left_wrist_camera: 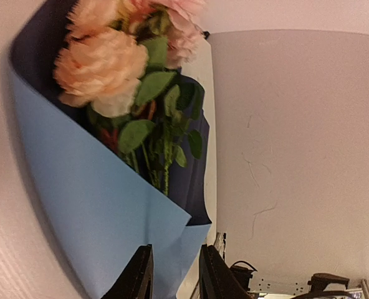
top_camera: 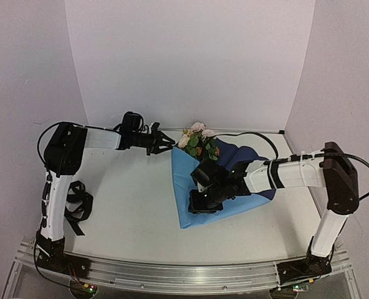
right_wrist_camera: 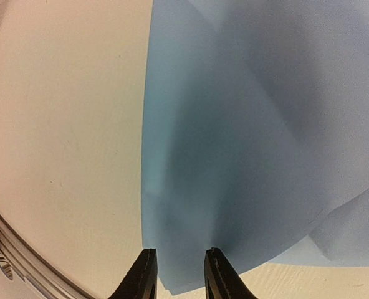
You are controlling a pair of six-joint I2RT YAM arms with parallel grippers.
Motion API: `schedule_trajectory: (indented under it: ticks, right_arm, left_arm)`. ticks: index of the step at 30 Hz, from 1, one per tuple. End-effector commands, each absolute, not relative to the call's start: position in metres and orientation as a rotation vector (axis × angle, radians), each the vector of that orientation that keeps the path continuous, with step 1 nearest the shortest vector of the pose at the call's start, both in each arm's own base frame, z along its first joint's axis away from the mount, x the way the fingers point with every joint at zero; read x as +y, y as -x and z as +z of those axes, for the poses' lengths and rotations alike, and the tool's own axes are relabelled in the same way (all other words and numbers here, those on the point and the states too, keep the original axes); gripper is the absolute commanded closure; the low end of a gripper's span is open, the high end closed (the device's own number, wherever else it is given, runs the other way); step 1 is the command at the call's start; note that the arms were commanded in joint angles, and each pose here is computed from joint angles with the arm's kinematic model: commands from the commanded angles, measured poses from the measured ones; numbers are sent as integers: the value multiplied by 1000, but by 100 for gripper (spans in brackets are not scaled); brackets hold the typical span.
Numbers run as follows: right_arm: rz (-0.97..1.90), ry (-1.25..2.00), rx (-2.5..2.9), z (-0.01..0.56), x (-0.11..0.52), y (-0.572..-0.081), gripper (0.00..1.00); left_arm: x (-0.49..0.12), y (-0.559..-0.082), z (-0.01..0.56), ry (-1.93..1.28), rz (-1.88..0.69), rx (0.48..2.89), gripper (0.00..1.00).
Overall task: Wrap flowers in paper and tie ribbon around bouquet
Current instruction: Press the fold line at the center of the board, then pick up the two-thirds-folded wrapping paper from the center of the board.
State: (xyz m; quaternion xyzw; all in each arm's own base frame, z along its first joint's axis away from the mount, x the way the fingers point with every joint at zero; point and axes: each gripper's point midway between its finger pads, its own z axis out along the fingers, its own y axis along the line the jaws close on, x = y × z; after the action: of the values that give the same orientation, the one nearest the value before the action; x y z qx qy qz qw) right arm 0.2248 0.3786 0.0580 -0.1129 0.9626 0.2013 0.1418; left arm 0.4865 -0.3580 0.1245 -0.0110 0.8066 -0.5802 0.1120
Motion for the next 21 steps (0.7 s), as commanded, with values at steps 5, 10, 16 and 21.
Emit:
schedule_trajectory:
  ticks: [5, 10, 16, 21]
  right_arm:
    - [545, 93, 2700, 84, 347, -258, 71]
    - [484, -84, 2631, 97, 298, -273, 66]
    - [433, -252, 2609, 91, 246, -274, 60]
    - [437, -397, 2553, 86, 209, -258, 45]
  left_arm:
    - [-435, -448, 152, -189, -1826, 2296, 73]
    - [-457, -434, 144, -207, -1874, 2314, 74]
    - [-453, -407, 151, -222, -1878, 2331, 73]
    - [-444, -376, 152, -233, -1882, 2369, 73]
